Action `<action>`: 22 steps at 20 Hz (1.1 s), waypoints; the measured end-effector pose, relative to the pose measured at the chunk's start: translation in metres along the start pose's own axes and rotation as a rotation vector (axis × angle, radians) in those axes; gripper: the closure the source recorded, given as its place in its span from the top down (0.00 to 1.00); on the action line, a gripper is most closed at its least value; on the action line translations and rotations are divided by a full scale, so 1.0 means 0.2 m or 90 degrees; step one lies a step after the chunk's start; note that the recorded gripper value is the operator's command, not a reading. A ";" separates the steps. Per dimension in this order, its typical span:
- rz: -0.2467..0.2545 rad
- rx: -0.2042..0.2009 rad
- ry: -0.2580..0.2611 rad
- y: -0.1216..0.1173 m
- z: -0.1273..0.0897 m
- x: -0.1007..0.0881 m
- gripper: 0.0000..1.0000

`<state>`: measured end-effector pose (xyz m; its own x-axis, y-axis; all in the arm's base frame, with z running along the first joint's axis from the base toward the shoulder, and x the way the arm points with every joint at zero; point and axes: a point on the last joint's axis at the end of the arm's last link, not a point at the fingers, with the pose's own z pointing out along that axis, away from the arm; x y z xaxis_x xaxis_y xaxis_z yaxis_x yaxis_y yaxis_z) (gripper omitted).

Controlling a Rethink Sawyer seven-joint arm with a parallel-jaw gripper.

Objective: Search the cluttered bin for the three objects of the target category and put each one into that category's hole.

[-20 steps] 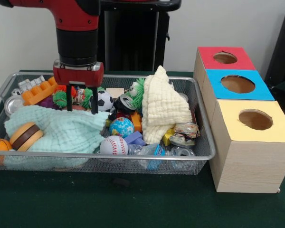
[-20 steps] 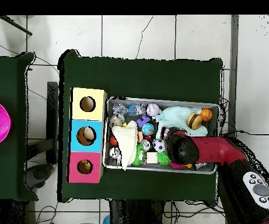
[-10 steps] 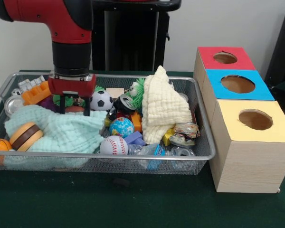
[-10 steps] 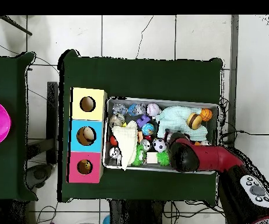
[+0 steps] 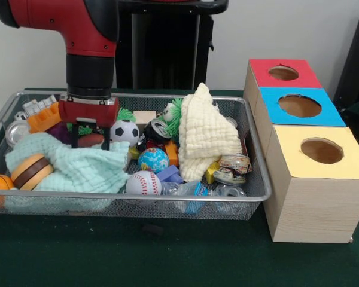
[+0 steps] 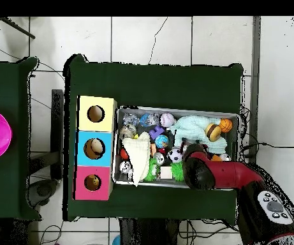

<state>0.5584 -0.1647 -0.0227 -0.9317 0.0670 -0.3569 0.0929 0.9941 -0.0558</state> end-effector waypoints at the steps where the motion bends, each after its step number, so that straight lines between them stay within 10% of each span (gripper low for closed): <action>1: -0.001 0.001 -0.004 0.00 0.01 0.00 1.00; 2: -0.001 0.000 -0.007 0.00 0.02 -0.01 0.00; 15: 0.008 -0.007 0.002 0.01 0.07 0.04 0.00; 22: 0.061 0.007 0.054 -0.03 -0.17 -0.08 0.00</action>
<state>0.5612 -0.1682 0.0145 -0.9445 0.1696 -0.2814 0.1868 0.9818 -0.0354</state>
